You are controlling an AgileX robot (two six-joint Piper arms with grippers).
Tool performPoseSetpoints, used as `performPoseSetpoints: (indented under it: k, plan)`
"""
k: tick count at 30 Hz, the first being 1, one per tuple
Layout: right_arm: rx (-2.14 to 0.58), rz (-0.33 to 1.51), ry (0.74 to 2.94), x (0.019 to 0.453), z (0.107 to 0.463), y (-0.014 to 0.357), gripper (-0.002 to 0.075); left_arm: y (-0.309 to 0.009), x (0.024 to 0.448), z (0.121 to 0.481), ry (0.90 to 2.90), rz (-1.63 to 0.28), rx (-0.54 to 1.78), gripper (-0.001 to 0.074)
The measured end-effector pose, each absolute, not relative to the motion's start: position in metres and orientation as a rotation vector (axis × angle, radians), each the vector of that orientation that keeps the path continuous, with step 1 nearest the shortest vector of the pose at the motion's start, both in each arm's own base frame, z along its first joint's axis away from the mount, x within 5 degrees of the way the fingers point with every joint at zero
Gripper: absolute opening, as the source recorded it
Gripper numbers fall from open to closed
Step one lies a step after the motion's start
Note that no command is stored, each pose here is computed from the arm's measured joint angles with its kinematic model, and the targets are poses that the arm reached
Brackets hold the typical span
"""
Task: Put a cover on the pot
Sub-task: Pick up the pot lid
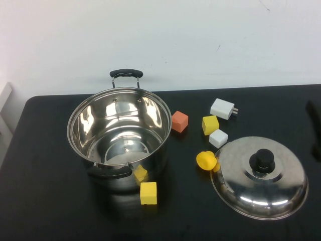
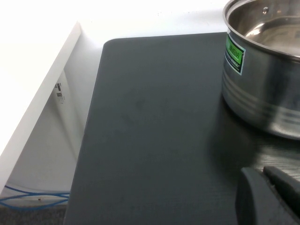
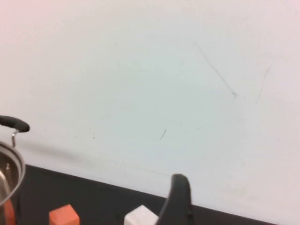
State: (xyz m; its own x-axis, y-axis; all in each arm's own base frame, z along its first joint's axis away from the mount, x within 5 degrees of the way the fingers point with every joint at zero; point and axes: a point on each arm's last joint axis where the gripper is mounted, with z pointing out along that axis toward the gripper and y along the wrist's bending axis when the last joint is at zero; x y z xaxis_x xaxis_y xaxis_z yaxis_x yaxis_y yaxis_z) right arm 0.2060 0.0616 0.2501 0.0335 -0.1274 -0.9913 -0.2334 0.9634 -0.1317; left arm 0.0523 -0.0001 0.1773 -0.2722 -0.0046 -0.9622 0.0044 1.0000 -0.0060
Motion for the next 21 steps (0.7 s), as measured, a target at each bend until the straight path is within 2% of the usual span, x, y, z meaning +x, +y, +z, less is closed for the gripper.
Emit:
performPoseSetpoints:
  k: [5, 10, 21]
  plan:
    - [-0.245, 0.117, 1.538, 0.234, 0.213, 0.071, 0.0578, 0.0, 0.052, 0.177, 1.846, -0.009, 0.0, -0.0001]
    - [-0.291, 0.139, 1.683, 0.252, 0.164, 0.08, 0.058, 0.0, 0.052, 0.177, 1.846, -0.009, 0.0, -0.0001]
    - [-0.355, 0.158, 1.85, 0.286, 0.099, 0.097, 0.058, 0.0, 0.052, 0.177, 1.846, -0.009, 0.0, -0.0001]
